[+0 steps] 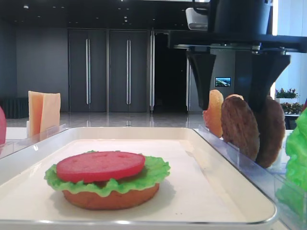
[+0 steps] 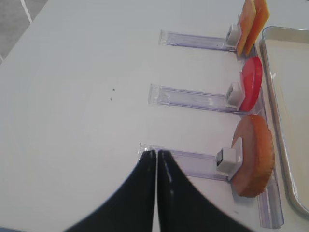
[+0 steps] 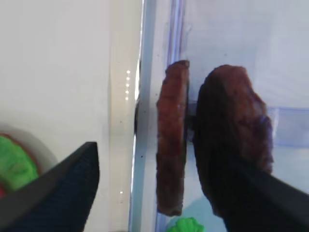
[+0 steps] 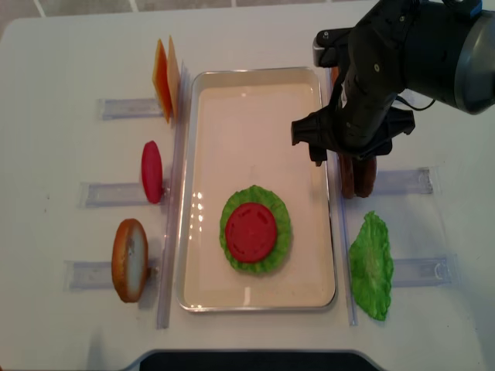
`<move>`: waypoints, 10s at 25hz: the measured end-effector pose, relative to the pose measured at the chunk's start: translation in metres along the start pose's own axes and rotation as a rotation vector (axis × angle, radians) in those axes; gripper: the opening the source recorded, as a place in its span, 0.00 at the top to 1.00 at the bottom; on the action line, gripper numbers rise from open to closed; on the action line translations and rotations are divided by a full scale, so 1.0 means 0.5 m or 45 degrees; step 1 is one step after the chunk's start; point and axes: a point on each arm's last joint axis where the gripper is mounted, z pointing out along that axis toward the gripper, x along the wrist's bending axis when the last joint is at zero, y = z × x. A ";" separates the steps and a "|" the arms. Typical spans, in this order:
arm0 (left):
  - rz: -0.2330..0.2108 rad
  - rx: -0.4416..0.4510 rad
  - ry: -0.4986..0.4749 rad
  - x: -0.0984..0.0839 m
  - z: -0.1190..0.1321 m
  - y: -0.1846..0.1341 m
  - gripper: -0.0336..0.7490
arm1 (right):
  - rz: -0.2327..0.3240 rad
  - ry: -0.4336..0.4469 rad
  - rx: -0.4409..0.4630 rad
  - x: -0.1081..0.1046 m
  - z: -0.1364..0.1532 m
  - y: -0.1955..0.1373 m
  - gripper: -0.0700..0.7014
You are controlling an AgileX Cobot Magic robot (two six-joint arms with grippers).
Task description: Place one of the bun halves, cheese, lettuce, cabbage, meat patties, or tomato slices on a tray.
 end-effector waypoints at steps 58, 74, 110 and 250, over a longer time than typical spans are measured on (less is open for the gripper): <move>0.000 0.000 0.000 0.000 0.000 0.000 0.96 | -0.058 0.016 -0.121 -0.017 -0.104 -0.022 0.72; 0.000 0.000 0.000 0.000 0.000 0.000 0.96 | -0.193 0.640 0.032 0.029 -0.233 -0.105 0.72; 0.000 0.000 0.000 0.000 0.000 0.000 0.96 | 0.080 0.980 -0.035 0.097 0.043 -0.136 0.72; 0.000 0.000 0.000 0.000 0.000 0.000 0.96 | -0.050 -0.063 -0.245 -0.376 -0.160 -0.162 0.15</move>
